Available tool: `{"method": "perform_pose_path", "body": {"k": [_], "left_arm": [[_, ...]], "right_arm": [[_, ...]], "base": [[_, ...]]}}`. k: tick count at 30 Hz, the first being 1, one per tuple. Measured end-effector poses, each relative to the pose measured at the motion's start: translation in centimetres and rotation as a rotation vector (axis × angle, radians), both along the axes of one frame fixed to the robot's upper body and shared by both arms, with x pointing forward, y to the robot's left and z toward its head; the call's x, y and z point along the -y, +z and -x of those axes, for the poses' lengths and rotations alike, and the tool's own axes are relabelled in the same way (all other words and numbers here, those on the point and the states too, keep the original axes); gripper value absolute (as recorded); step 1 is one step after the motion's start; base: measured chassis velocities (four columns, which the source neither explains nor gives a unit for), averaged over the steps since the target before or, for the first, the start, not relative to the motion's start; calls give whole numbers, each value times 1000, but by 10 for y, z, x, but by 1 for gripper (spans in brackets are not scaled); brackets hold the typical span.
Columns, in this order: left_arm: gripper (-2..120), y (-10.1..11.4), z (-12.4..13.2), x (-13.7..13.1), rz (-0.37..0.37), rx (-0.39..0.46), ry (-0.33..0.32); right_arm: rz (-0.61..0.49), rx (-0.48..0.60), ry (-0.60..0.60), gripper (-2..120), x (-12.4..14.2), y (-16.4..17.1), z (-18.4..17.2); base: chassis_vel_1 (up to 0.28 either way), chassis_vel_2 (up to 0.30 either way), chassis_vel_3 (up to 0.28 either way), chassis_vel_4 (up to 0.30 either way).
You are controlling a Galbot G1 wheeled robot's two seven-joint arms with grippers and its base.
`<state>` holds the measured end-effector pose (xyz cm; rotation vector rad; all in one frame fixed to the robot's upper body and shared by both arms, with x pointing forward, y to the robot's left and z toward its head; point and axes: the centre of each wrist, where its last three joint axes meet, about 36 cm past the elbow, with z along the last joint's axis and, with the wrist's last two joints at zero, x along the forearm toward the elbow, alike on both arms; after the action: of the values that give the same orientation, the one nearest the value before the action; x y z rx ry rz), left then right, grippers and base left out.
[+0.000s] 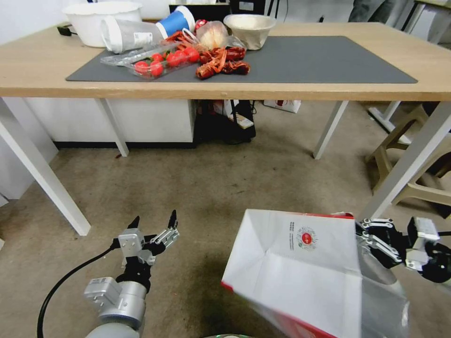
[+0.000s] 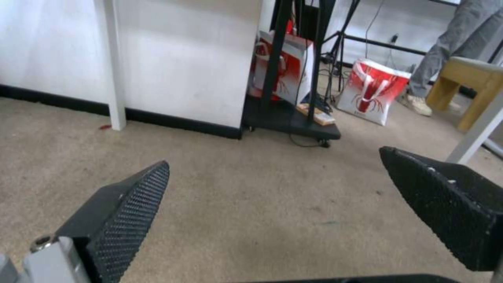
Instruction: Pick up the food delivery bag from the floor and place it on the table.
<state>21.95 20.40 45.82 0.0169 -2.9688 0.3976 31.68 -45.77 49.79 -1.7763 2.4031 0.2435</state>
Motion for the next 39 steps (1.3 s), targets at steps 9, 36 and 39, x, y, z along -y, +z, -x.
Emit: {"method": "perform_pose_path", "body": {"k": [9, 36, 39], "left_arm": [[100, 2, 0, 0, 4, 2, 8], [100, -1, -1, 0, -12, 6, 5], [100, -1, -1, -1, -14, 3, 2]], "right_arm": [[-67, -46, 94, 0, 10, 1, 0], [-81, -58, 105, 0, 10, -6, 4], [-82, -57, 105, 0, 9, -7, 5]], "base": [[0, 0, 0, 0], [0, 0, 0, 0], [0, 0, 0, 0]]}}
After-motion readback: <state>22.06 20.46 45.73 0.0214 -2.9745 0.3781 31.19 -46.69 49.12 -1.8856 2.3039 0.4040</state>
